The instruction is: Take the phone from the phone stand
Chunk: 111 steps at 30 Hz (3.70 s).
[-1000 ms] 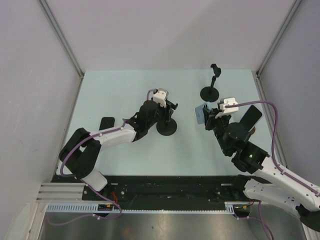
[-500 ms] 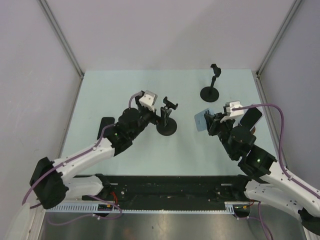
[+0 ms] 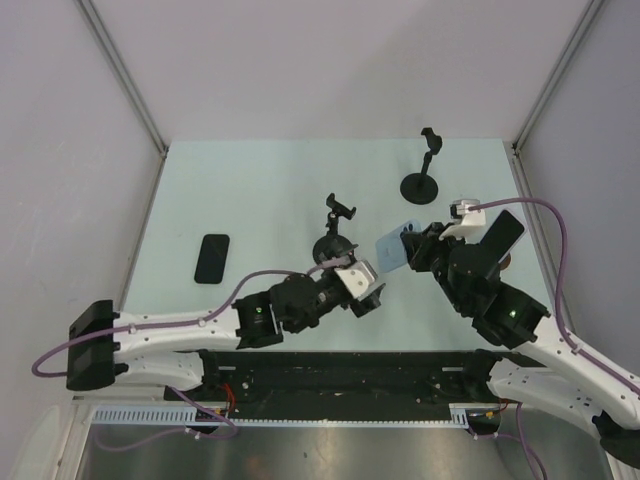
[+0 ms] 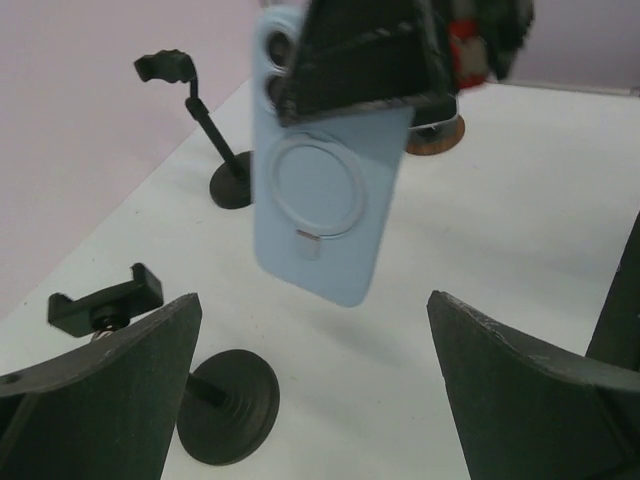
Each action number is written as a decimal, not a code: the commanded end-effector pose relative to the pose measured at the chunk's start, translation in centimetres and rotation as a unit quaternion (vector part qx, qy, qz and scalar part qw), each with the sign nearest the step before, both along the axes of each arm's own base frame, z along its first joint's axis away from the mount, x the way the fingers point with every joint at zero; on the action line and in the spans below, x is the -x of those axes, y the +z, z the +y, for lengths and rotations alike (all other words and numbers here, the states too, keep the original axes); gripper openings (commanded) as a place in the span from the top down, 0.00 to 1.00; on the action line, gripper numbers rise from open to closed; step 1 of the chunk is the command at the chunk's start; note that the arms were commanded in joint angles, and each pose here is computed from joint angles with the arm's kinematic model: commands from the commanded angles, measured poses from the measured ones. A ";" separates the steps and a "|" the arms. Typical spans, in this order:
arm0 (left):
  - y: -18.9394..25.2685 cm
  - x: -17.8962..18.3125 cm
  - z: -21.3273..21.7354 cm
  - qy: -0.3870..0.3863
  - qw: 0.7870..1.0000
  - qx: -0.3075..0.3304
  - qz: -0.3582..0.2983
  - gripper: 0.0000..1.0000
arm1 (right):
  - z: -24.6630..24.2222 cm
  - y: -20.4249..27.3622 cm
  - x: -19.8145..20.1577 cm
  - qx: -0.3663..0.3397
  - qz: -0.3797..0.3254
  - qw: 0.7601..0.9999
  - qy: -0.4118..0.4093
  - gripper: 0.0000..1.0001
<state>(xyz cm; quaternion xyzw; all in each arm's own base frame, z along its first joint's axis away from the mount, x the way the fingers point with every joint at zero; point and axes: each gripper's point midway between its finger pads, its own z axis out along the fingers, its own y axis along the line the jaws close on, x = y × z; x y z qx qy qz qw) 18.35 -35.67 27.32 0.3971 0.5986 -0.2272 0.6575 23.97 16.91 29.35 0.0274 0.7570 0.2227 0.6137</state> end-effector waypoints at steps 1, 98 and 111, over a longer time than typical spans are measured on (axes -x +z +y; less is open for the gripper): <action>1.6 0.0 -1.6 0.025 0.995 -0.032 -0.090 0.00 | 0.4 6.4 0.6 -0.138 -0.033 0.990 0.007 1.00; -16.6 -14.4 24.5 0.243 0.783 0.105 0.562 0.98 | -4.2 2.5 2.1 0.150 -0.091 0.984 0.034 0.00; -21.3 -14.5 27.5 0.274 0.739 0.099 0.608 0.88 | -4.2 2.0 1.9 0.158 -0.085 0.983 0.035 0.00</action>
